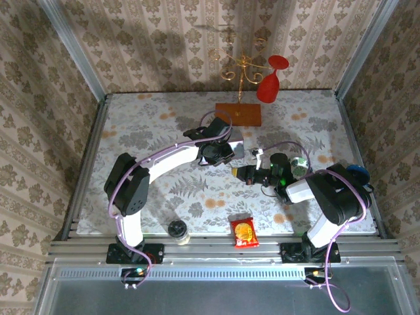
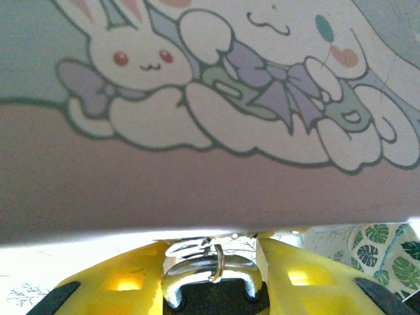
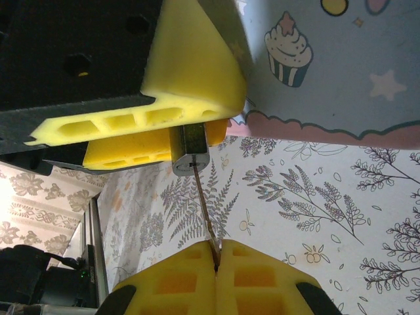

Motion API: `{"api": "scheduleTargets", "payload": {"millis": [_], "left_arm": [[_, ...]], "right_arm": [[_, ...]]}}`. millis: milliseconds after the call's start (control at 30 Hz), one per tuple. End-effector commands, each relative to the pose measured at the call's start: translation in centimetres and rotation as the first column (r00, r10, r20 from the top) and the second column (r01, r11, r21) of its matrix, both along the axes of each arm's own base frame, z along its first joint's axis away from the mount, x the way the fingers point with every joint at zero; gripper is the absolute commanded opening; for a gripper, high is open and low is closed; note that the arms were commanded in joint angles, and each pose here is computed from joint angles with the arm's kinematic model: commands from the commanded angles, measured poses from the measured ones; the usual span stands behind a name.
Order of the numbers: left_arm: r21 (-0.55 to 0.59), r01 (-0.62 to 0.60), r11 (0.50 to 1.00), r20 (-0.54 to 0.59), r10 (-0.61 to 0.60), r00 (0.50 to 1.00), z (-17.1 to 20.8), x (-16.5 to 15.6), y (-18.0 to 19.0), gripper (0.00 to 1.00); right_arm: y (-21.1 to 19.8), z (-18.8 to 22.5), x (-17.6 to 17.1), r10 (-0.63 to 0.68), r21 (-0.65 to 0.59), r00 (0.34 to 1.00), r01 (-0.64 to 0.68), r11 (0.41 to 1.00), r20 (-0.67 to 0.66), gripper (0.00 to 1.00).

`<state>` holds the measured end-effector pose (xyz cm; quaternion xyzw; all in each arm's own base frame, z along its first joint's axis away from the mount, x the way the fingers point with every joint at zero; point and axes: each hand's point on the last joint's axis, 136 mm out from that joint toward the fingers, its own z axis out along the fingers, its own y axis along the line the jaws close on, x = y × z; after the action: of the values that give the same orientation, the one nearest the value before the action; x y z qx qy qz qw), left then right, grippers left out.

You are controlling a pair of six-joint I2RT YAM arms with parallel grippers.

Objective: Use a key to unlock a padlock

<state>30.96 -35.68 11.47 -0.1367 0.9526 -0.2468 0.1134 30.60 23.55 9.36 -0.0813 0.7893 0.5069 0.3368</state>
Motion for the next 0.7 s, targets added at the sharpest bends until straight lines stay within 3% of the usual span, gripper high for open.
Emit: {"api": "scheduleTargets", "payload": {"millis": [0,667], "left_arm": [[-0.078,0.015,0.997,0.054,-0.011,0.999,2.89,0.41,-0.87,0.0],[-0.083,0.041,0.996,0.048,-0.037,0.998,2.51,0.2,-1.51,0.0]], "right_arm": [[-0.12,0.85,0.43,-0.009,0.019,0.999,0.009,1.0,0.033,0.0],[0.85,1.42,0.67,0.025,0.09,1.0,-0.024,0.996,-0.016,0.0]]}}
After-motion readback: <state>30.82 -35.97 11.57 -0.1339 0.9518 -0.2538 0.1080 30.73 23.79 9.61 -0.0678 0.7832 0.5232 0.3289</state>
